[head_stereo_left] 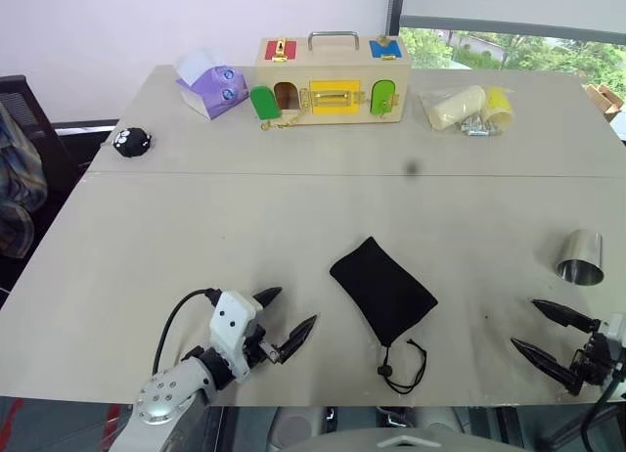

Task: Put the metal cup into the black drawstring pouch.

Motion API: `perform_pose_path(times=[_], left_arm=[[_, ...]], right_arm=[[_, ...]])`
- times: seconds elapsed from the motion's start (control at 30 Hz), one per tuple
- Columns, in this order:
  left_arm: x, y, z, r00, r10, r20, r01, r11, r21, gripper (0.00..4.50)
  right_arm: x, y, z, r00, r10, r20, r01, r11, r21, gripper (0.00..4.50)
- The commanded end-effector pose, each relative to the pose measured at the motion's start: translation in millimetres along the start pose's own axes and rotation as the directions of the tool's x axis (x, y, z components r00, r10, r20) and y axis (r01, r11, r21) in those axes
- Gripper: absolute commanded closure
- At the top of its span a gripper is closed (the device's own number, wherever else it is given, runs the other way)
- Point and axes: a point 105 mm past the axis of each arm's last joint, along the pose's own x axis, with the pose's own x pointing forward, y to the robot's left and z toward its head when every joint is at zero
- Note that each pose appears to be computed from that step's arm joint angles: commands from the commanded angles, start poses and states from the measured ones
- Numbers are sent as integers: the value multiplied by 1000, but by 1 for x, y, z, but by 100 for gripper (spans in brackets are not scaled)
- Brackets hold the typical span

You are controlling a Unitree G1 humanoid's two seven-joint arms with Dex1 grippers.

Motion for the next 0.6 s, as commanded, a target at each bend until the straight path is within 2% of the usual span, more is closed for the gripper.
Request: perform_pose_path(times=[0.03, 0.6], left_arm=[[-1, -7, 10, 999, -34, 24, 34, 999, 27, 0], [-1, -21, 29, 990, -132, 58, 132, 991, 11, 0]], right_arm=[[-5, -3, 9, 1000, -11, 15, 11, 999, -47, 7], [4, 1, 15, 1000, 14, 27, -13, 999, -52, 7]])
